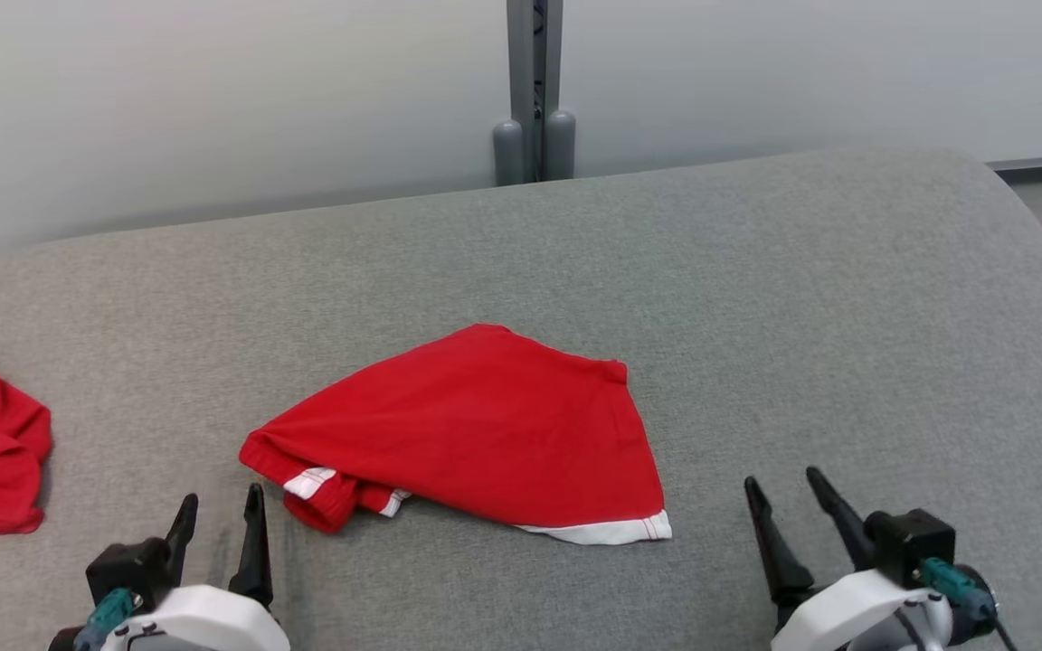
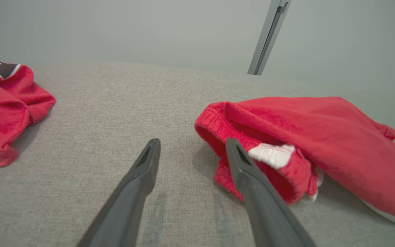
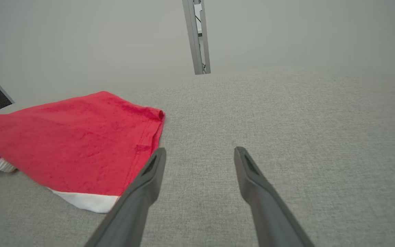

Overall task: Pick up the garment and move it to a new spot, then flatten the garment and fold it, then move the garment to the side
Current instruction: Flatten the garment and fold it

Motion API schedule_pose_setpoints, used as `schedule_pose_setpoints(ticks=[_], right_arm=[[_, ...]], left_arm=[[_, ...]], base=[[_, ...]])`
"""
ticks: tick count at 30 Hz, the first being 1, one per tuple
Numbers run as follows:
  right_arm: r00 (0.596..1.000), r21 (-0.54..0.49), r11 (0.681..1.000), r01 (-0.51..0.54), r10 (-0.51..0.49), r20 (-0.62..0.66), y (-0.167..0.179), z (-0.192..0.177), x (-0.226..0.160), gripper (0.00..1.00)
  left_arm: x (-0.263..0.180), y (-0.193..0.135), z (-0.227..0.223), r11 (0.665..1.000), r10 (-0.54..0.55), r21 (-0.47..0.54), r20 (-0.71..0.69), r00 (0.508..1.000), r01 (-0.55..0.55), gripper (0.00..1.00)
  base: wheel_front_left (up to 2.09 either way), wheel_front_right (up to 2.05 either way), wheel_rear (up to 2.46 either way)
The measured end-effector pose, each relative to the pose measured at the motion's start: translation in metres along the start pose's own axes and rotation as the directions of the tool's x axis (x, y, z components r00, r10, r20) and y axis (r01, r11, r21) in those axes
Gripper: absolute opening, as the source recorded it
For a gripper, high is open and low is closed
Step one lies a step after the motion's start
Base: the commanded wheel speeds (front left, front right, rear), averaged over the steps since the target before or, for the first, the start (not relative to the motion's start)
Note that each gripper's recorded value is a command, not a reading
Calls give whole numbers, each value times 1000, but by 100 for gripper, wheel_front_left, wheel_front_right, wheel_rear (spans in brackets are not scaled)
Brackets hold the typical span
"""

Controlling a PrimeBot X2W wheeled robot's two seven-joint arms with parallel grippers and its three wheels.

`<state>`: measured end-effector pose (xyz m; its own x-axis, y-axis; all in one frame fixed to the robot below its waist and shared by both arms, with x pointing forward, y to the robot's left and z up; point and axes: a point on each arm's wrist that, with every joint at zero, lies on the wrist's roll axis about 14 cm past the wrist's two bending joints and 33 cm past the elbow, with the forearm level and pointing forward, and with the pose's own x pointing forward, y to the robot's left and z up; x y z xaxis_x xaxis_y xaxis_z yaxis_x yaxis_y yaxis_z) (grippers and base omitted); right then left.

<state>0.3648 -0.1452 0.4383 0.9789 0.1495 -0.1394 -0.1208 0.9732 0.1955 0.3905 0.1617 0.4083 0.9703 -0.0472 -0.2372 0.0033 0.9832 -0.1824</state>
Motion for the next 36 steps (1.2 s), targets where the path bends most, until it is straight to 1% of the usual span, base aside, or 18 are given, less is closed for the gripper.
schedule_pose_setpoints(ticks=[5,9,12,16,22,24,26,30,31,33,34,35,36], right_arm=[[995,18,996,-89,90,-47,30,-15,1,100],[982,36,986,-162,164,-96,55,-30,4,100],[968,47,979,-197,202,-152,67,-46,5,100],[949,48,970,-238,243,-200,79,-60,9,100],[940,48,967,-251,255,-228,82,-67,9,100],[939,52,969,-243,248,-237,79,-70,8,95],[941,51,972,-230,236,-244,74,-72,9,100],[943,51,973,-225,231,-241,72,-70,15,100],[942,51,973,-227,233,-242,73,-70,15,97],[941,52,972,-230,235,-245,74,-71,17,85],[940,52,971,-232,238,-245,75,-71,18,85],[939,51,970,-236,241,-244,75,-71,19,50],[938,51,969,-240,245,-244,77,-71,20,44]], left_arm=[[-20,7,0,1000,12,18,19,1000,-12,100],[-35,4,-8,1000,6,-9,8,1000,-6,100],[-44,5,-13,1000,16,-17,-1,1000,-16,100],[-49,11,-11,999,37,-19,6,999,-36,100],[-52,15,-12,998,54,-22,5,999,-54,100],[-52,15,-12,998,56,-26,6,998,-56,100],[-51,13,-12,998,52,-27,5,999,-52,100],[-47,9,-11,999,41,-34,8,999,-40,100],[-47,9,-11,998,42,-37,7,999,-42,100],[-46,9,-12,998,41,-37,3,999,-41,100],[-45,8,-12,998,41,-37,2,999,-41,100],[-45,8,-12,998,41,-37,2,999,-41,100],[-44,8,-12,998,41,-37,2,999,-41,100]], base=[[0,0,0],[0,0,0],[0,0,0],[0,0,0],[0,0,0],[0,0,0],[0,0,0],[0,0,0],[0,0,0],[0,0,0],[0,0,0],[0,0,0],[0,0,0]])
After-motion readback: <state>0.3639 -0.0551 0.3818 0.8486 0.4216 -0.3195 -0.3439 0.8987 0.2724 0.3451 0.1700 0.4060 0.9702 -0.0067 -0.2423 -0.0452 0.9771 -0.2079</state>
